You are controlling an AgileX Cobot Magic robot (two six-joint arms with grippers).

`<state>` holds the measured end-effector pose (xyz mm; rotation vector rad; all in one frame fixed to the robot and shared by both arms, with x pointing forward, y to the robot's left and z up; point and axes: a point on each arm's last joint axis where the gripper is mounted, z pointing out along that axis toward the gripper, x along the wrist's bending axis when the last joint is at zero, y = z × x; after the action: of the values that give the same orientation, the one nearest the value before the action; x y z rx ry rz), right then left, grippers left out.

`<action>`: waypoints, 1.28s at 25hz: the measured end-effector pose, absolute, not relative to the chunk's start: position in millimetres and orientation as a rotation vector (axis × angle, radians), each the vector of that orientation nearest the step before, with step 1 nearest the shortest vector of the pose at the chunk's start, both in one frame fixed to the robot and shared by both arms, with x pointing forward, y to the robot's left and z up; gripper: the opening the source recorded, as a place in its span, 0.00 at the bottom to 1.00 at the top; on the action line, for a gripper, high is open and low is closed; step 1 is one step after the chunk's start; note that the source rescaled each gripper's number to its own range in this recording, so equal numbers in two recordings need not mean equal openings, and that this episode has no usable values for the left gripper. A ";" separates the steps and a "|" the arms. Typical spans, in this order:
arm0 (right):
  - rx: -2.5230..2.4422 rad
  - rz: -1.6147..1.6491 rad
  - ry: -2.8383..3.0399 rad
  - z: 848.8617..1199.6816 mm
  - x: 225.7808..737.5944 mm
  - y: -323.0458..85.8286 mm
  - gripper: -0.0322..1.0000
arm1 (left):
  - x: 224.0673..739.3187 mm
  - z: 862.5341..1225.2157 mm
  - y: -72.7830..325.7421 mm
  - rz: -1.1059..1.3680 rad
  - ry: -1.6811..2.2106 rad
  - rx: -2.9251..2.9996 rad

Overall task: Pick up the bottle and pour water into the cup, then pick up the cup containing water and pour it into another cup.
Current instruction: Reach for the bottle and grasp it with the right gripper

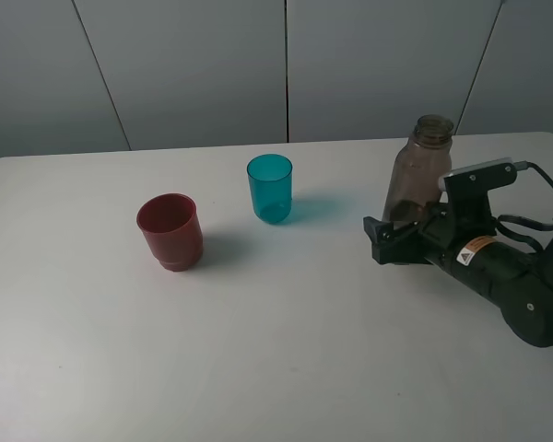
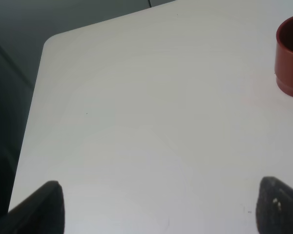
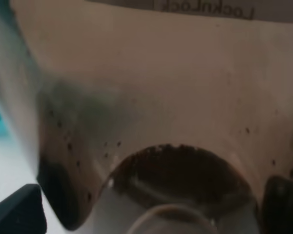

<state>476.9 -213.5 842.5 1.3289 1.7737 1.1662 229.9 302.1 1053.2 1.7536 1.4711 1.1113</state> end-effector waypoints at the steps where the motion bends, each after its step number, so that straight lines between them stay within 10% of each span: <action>1: 1.328 1.168 1.772 842.7 477.6 -213.3 1.00 | 229.9 1053.2 302.1 1.111 1.471 1.754; 26: 1.327 1.215 1.727 846.8 488.2 -209.3 1.00 | 229.9 1053.2 302.1 1.112 1.470 1.755; 28: 1.327 1.215 1.727 846.8 488.2 -209.3 0.76 | 229.9 1053.2 302.1 1.112 1.470 1.755; 30: 1.328 1.211 1.723 846.8 488.4 -209.8 0.10 | 229.9 1053.2 302.1 1.112 1.470 1.755; 32: 1.330 1.211 1.722 846.5 488.3 -209.8 0.03 | 229.9 1053.2 302.1 1.112 1.470 1.755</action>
<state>488.3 -209.8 846.5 1.3297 1.7224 1.2112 229.9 302.1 1053.2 1.7554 1.4697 1.1123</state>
